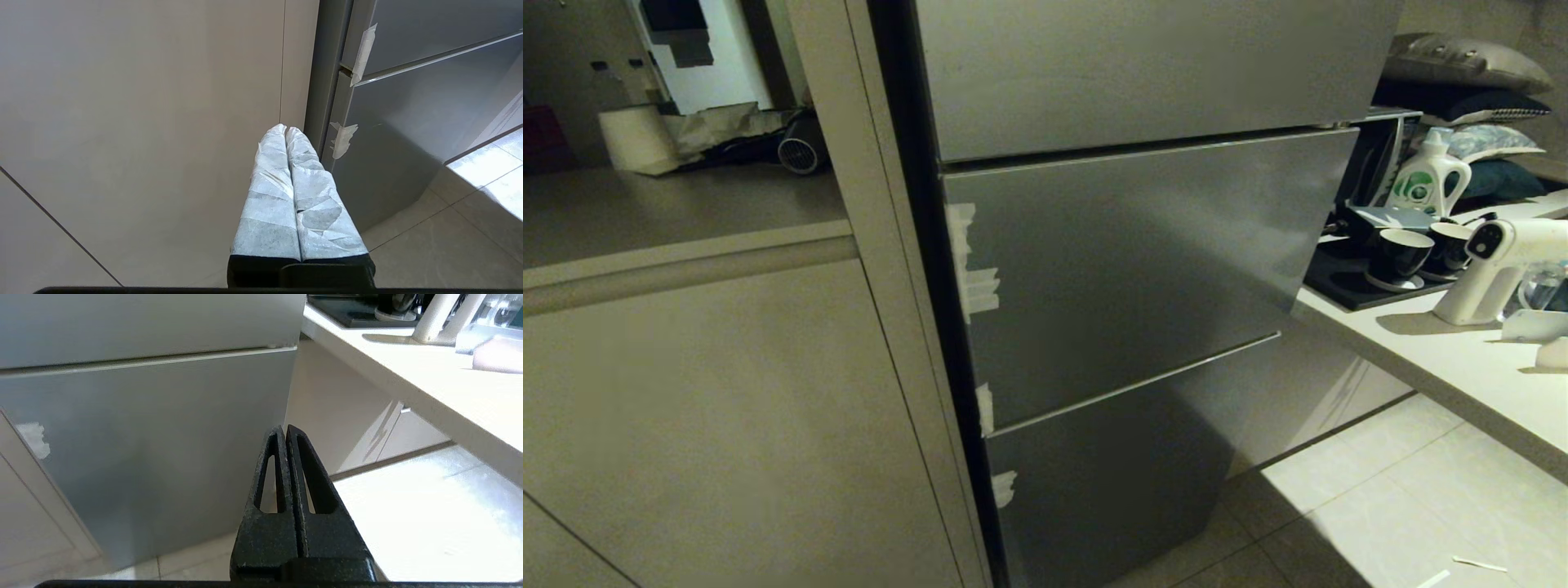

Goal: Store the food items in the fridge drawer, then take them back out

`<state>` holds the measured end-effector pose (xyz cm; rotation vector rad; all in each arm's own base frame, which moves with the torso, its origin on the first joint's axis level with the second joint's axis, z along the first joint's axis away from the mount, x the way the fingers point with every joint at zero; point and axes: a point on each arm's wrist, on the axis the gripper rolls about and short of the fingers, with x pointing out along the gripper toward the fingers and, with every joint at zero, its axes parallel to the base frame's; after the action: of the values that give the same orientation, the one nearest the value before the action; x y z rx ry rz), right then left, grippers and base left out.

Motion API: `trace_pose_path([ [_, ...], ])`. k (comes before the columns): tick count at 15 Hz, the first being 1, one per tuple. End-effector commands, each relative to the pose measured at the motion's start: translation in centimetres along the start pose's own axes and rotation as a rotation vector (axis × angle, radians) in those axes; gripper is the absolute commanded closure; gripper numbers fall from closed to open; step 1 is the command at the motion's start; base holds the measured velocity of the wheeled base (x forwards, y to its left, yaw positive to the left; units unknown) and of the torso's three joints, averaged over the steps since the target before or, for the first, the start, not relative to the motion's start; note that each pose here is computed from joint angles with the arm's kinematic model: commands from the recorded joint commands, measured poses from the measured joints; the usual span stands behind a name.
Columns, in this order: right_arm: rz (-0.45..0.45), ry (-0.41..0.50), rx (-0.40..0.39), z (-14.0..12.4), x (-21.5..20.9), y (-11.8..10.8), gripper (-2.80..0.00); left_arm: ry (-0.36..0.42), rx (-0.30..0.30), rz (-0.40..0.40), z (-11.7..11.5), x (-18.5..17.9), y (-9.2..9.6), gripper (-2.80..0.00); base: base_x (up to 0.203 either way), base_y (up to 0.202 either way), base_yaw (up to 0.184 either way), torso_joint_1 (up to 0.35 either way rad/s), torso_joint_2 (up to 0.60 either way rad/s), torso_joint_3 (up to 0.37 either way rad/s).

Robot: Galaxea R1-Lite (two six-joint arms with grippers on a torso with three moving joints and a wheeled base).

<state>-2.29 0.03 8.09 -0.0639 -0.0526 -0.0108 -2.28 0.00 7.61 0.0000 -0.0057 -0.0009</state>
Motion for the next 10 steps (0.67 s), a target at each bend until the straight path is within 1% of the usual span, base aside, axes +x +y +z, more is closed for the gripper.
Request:
trace_pose_path([
  [1,0.004,0.017,-0.012,-0.57,0.13,0.04,0.0,0.0,0.0,0.001,0.0,0.0,0.0,0.0,0.0,0.0,0.0,0.0,0.0,0.0],
  [2,0.004,0.017,-0.028,-0.56,0.14,0.04,0.0,0.0,0.0,0.001,0.0,0.0,0.0,0.0,0.0,0.0,0.0,0.0,0.0,0.0],
  [4,0.009,0.011,-0.033,-0.58,0.17,0.05,0.0,0.0,0.0,0.001,0.0,0.0,0.0,0.0,0.0,0.0,0.0,0.0,0.0,0.0],
  [8,0.01,0.008,-0.035,-0.61,0.18,0.06,0.0,0.0,0.0,0.001,0.0,0.0,0.0,0.0,0.0,0.0,0.0,0.0,0.0,0.0],
  [10,0.004,0.006,-0.023,-0.59,0.18,0.04,0.0,0.0,0.0,-0.001,0.0,0.0,0.0,0.0,0.0,0.0,0.0,0.0,0.0,0.0],
])
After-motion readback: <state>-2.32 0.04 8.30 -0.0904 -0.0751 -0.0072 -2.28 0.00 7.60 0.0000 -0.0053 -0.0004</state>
